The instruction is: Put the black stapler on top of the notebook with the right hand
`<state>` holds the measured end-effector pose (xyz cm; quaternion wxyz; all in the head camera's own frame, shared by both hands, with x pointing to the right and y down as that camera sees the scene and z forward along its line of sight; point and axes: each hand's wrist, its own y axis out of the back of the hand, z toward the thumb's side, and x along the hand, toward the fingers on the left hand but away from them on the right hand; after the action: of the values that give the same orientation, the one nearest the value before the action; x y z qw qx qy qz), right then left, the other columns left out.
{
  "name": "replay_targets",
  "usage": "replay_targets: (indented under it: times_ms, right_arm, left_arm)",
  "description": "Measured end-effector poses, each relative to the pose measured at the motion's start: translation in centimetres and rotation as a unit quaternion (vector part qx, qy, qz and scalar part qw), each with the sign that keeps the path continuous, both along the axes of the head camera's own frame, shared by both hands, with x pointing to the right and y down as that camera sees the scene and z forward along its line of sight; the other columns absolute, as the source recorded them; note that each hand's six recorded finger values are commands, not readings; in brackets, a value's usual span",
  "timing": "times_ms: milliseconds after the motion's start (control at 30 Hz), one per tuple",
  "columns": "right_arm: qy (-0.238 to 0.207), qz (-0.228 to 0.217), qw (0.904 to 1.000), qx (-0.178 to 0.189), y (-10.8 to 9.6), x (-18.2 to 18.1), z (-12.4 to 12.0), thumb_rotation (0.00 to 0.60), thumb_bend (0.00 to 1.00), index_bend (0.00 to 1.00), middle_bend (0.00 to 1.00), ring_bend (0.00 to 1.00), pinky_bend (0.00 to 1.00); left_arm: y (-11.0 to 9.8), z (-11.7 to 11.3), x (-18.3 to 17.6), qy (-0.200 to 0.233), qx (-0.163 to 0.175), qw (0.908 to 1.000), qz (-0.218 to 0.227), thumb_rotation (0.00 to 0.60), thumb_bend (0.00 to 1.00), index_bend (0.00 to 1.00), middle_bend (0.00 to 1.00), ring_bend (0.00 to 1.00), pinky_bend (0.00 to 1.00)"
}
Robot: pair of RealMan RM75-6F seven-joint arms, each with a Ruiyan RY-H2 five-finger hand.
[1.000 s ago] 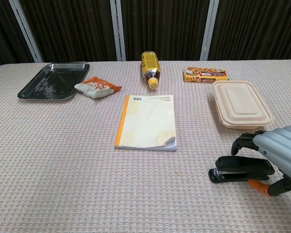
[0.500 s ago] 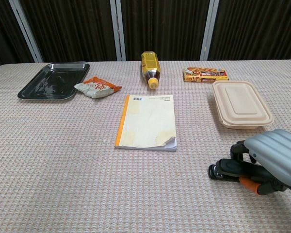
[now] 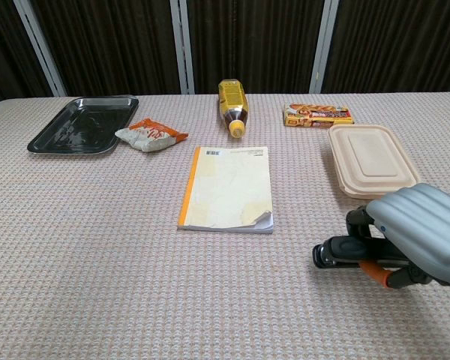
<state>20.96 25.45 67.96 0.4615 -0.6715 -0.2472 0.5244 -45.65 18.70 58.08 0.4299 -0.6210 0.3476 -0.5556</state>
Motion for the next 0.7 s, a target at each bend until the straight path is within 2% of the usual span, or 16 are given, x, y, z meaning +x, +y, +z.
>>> replay_targets:
  times_ms: [233, 700]
  right_arm:
    - [0.003, -0.019, 0.9997, 0.017, -0.8, -2.0, -1.1, 0.600, 0.43, 0.68, 0.51, 0.56, 0.72]
    - [-0.009, -0.063, 0.9979, 0.013, -3.6, -7.9, -1.6, 0.600, 0.43, 0.67, 0.51, 0.56, 0.72]
  left_arm:
    - [-0.1, 0.3, 0.0, -0.004, -0.005, 1.0000, -0.001, 0.600, 0.32, 0.00, 0.00, 0.00, 0.11]
    - [-0.3, 1.3, -0.5, -0.018, -0.019, 0.9995, -0.016, 0.600, 0.32, 0.00, 0.00, 0.00, 0.11]
